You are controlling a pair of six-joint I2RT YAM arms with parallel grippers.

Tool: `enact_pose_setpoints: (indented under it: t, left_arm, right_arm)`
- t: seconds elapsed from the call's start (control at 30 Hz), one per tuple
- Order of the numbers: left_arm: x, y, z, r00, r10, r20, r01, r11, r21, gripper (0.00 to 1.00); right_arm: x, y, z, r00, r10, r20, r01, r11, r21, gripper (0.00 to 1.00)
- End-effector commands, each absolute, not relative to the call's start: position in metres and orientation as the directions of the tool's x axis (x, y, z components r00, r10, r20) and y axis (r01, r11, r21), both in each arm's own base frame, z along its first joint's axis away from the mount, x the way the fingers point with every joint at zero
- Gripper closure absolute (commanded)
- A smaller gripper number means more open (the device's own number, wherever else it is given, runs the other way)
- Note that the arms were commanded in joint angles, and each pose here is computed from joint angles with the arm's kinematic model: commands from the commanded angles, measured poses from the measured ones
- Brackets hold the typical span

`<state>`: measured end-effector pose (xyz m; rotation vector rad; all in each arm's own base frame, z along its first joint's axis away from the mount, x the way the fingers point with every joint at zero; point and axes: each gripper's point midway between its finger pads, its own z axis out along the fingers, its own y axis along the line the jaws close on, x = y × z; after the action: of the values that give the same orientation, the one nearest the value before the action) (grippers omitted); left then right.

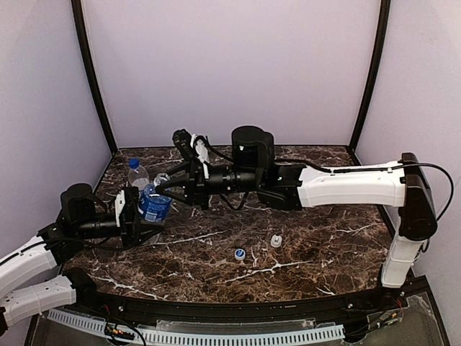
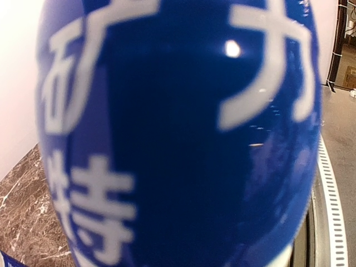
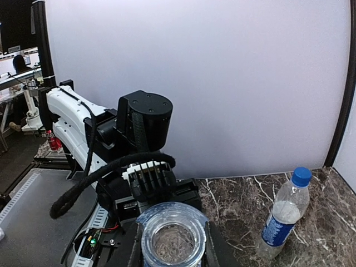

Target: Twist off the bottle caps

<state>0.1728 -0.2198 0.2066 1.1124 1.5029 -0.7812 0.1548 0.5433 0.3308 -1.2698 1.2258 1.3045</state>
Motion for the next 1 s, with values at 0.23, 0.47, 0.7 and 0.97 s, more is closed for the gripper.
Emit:
enact_pose_setpoints:
  t: [0.23,0.47,0.7,0.97]
  left_arm:
    - [0.182,-0.215,0.215,-0.016,0.234,-0.972,0.909,0.408,0.084,0.03]
    - [0.188,-0.21,0.214,0.015,0.254,-0.967,0.887,0.442,0.13,0.01]
    - [0.184,-0.214,0.211,0.019,0.251,-0.968,0.903,0.412,0.125,0.01]
    - [0.183,-0.212,0.211,0.027,0.278,-0.96,0.902,0.408,0.144,0.01]
  right_arm:
    - [0.154,0.525,0.348,-0.016,-0.079,-0.997,-0.996,-0.092,0.023,1.0]
    - [0.218,0.436,0.274,-0.132,-0.449,-0.884,-0.978,0.203,0.043,1.0]
    - [0.343,0.282,0.26,-0.302,-0.381,-0.874,-0.635,0.764,-0.114,1.0]
    - [0.455,0.195,0.273,-0.238,-0.172,-0.956,-0.375,0.924,-0.073,1.0]
